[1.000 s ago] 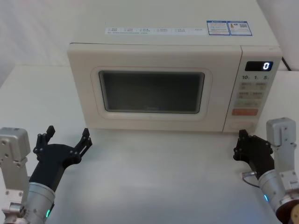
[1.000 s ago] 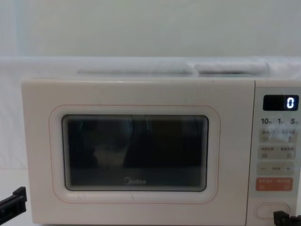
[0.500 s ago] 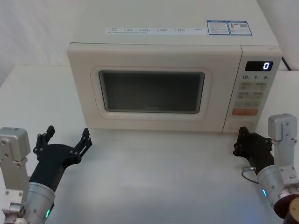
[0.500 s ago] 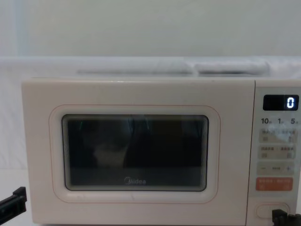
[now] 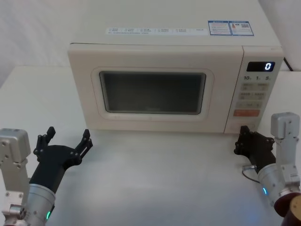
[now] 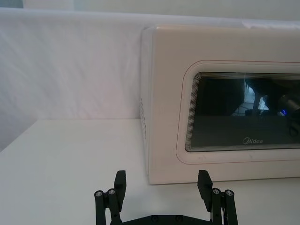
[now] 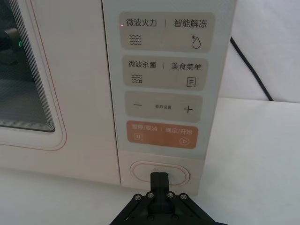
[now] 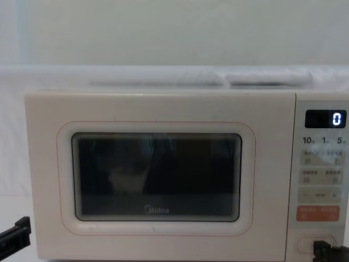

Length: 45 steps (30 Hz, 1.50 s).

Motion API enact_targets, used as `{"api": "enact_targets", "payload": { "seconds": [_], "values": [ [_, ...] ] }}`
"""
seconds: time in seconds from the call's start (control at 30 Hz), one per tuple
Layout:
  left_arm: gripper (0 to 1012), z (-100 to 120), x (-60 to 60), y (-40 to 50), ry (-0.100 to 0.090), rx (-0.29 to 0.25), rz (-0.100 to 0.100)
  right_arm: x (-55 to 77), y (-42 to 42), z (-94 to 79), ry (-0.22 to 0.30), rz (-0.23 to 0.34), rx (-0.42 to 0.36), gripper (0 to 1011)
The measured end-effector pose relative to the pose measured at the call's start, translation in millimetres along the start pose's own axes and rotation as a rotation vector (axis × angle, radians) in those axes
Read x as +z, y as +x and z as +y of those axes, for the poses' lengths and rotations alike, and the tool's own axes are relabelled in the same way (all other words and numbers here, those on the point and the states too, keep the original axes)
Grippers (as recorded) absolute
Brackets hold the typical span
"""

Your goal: Press the button to open the microwave door with one hand; close the microwave door with the other hand.

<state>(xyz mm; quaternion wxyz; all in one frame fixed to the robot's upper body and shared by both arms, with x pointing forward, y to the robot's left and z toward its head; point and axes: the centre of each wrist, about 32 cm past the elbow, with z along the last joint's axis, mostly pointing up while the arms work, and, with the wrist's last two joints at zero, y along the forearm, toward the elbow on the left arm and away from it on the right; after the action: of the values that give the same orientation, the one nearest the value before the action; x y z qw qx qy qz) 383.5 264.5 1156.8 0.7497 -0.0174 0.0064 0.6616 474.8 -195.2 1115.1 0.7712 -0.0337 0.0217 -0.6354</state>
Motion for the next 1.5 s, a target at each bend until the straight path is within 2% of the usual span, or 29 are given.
{"api": "enact_targets", "payload": {
  "seconds": [1.5],
  "values": [
    [1001,0,0.0,0.0,0.000,0.000,0.000,1.1,1.7,18.1,0.006,0.008,-0.006,0]
  ]
}}
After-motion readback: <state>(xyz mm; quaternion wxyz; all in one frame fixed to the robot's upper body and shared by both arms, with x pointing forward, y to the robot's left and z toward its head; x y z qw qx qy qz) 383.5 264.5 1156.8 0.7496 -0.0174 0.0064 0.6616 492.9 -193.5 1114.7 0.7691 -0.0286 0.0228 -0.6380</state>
